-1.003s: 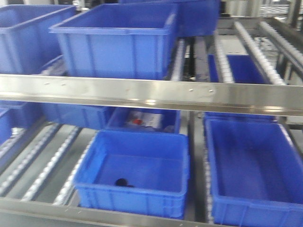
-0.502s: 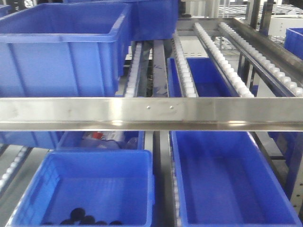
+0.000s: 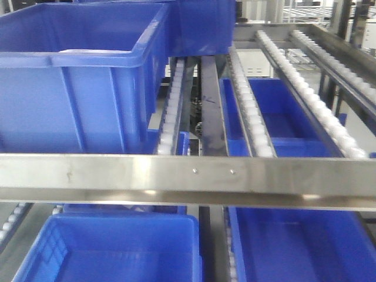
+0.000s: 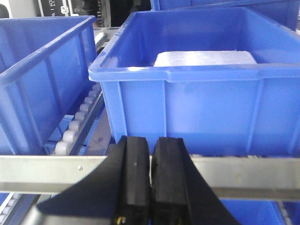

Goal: Move white bin to right shelf second layer

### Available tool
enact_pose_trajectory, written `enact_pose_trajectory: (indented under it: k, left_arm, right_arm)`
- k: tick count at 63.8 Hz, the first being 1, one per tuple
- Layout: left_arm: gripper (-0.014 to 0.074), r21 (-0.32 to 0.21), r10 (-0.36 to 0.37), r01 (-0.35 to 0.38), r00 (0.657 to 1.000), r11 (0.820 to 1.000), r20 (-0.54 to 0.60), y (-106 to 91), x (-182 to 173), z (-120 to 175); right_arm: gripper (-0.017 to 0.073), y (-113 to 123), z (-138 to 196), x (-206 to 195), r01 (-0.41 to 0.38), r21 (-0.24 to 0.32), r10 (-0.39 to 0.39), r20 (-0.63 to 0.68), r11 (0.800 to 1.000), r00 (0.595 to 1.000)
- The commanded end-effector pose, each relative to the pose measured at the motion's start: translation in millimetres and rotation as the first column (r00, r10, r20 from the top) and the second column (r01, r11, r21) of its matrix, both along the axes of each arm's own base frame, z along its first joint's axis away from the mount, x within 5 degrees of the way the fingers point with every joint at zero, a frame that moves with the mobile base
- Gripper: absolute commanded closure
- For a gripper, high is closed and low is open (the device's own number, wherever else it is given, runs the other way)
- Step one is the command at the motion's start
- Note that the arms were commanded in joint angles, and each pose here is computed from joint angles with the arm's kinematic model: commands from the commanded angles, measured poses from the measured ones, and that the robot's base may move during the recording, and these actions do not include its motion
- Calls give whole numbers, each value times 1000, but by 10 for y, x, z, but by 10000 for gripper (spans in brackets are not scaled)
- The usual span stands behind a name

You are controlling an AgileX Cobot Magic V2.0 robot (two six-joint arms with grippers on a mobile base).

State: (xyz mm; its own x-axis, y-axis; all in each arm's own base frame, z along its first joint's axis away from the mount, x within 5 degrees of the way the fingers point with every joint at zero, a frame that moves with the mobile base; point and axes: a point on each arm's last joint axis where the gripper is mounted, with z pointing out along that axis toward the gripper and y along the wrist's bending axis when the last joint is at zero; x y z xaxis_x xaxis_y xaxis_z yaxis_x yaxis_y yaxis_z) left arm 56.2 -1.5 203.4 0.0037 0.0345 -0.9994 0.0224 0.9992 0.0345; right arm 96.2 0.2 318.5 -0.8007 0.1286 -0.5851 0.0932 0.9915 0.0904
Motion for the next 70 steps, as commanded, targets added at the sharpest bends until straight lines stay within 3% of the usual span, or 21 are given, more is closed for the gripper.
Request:
enact_pose_trajectory:
  k: [1, 70]
  left_arm:
    - [509, -10, 2, -1, 998, 1000, 60, 3, 3, -41]
    - [509, -10, 2, -1, 998, 1000, 60, 3, 3, -41]
  right_arm:
    - [502, 0, 114, 44, -3, -5, 3, 84, 1000, 996]
    - [502, 0, 114, 44, -3, -5, 3, 84, 1000, 996]
